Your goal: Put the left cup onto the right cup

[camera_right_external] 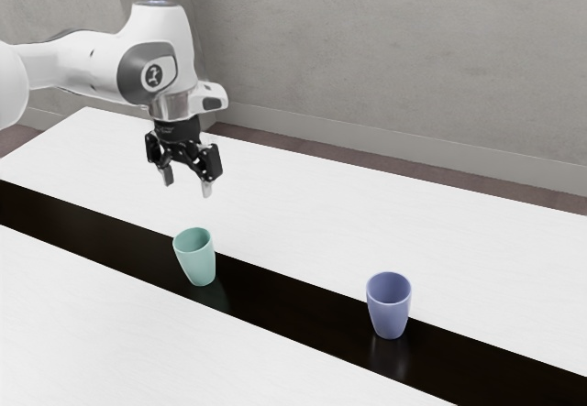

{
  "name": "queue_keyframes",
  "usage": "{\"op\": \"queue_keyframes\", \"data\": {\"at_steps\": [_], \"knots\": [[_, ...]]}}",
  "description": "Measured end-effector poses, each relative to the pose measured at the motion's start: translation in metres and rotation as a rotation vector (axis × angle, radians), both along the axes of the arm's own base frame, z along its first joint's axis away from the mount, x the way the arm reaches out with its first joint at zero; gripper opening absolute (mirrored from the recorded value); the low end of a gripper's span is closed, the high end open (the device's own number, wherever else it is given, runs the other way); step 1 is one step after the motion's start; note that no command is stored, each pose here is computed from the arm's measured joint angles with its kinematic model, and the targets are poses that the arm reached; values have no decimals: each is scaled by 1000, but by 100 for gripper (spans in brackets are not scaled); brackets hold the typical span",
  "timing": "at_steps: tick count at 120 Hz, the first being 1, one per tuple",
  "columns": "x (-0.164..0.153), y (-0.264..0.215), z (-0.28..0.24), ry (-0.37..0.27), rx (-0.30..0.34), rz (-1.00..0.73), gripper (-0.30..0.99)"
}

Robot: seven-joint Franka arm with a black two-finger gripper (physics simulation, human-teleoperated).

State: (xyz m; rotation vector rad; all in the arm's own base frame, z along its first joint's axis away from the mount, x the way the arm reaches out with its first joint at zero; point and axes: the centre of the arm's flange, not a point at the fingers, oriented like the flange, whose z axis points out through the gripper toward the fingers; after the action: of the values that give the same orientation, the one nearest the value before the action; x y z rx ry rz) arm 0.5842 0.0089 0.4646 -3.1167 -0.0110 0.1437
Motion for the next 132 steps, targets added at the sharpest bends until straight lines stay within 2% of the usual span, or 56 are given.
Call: {"op": "queue_keyframes", "data": {"at_steps": [76,132], "knots": [[-10,-11,-51,7,-6,-17,67],[-5,-14,-82,18,2,-22,66]]}}
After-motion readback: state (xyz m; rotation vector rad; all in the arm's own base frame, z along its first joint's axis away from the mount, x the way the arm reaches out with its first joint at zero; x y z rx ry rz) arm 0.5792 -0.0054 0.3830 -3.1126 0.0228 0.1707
